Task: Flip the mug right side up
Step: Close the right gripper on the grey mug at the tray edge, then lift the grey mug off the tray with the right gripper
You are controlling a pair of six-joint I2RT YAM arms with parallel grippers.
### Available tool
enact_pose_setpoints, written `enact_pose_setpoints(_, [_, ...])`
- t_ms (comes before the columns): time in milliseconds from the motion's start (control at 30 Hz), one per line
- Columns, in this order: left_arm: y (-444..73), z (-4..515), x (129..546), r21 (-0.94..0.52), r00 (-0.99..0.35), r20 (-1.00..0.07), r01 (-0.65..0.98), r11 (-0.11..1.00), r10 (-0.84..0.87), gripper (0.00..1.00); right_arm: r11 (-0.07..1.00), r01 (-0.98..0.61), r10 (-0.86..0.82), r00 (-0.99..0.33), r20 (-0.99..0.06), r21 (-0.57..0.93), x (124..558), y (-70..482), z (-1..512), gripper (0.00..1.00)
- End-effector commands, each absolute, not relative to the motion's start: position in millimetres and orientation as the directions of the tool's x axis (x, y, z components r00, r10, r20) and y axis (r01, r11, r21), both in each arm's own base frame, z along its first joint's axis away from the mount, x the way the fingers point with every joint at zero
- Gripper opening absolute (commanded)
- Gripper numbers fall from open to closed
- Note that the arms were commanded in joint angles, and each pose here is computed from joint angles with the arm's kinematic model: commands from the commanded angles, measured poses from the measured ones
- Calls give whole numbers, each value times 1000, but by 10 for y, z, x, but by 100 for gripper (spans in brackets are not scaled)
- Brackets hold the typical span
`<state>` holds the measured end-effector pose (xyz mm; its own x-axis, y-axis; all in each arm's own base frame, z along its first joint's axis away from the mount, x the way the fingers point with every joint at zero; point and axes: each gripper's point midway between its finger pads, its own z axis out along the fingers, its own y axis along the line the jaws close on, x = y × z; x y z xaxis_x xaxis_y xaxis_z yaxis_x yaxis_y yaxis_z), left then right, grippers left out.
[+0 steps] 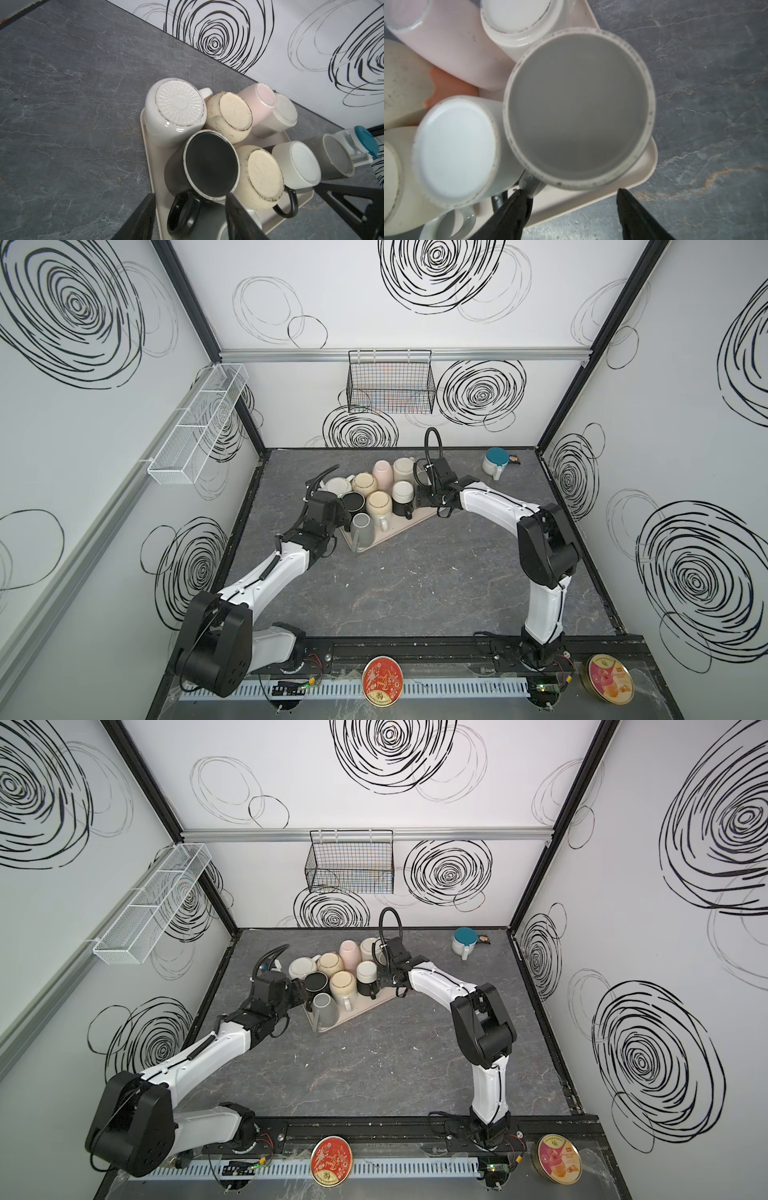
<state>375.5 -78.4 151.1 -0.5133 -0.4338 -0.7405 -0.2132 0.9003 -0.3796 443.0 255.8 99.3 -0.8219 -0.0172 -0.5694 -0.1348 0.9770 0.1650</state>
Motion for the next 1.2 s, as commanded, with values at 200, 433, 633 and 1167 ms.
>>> enact_pose_setpoints(200, [-768,1515,3747,-352,-509,-758,-208,912,-409,57,987,-77,23,-797,-603,140,4750,2573,1016,74])
enact_pose_setpoints(433, [-799,1527,3734,-357,-512,-756,-198,913,-407,58,993,-64,3,-822,-570,97,4763,2545,839,76])
enact_pose_setpoints(633, [-862,1567,3695,-355,-512,-761,-184,917,-398,58,996,-92,-59,-798,-599,24,4731,2403,967,49])
enact_pose_setpoints(1167, [-999,1680,3589,-358,-501,-775,-151,921,-384,59,982,-181,-181,-780,-599,-60,4827,2277,1036,43])
